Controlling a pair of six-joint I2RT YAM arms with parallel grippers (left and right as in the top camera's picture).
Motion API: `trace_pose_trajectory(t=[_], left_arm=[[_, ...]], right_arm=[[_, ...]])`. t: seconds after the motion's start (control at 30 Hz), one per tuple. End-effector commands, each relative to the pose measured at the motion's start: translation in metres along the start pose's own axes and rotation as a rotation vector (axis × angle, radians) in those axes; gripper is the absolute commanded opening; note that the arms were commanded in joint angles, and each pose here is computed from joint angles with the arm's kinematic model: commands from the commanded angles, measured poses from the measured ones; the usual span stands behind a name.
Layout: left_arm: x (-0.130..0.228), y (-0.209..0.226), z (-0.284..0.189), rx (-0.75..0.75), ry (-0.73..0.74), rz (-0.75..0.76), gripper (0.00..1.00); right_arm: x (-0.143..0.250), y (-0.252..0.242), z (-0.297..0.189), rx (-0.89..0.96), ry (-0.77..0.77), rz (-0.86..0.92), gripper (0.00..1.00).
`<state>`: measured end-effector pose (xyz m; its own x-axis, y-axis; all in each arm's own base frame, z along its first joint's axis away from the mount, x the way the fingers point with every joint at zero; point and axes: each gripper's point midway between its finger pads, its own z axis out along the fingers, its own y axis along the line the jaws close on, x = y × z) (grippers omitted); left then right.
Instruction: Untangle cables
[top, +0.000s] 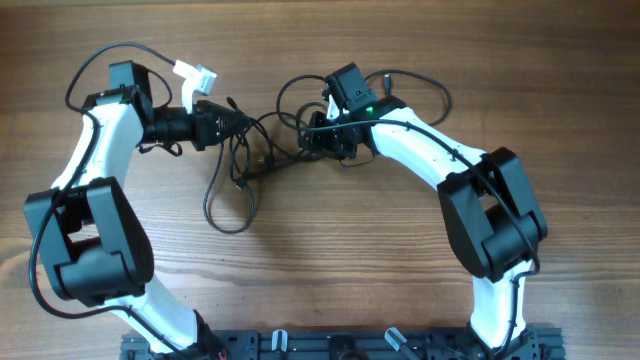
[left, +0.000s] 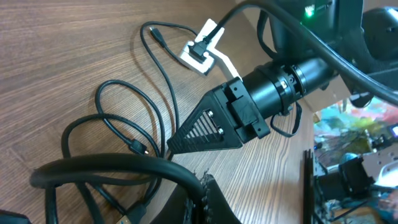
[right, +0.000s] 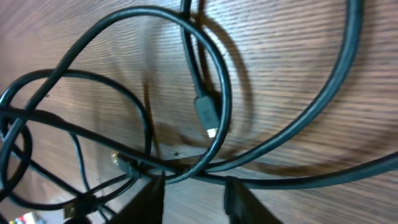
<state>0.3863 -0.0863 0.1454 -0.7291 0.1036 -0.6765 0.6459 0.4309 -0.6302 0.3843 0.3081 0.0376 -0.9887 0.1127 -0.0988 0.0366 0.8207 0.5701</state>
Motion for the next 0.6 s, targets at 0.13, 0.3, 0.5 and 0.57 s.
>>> trace_pose_trajectory(t=[0.13,0.3,0.5,0.57], left_arm=[[-0.009,-0.004,0.006,0.018,-0.016,-0.088,0.04],[-0.016,0.011,0.007,-0.046,-0.024,-0.239,0.04],[-0.015,0.003,0.025,-0.036,0.010,-0.251,0.06],[-0.015,-0.006,0.035,-0.008,0.028,-0.238,0.14]], right_arm=[[0.010,0.037,-0.020,-0.283,0.103,-0.303,0.34],[0.018,0.072,-0.048,-0.581,0.142,-0.477,0.47],[0.023,0.080,-0.047,-0.603,0.130,-0.548,0.52],[0.024,0.082,-0.044,-0.595,0.127,-0.556,0.53]])
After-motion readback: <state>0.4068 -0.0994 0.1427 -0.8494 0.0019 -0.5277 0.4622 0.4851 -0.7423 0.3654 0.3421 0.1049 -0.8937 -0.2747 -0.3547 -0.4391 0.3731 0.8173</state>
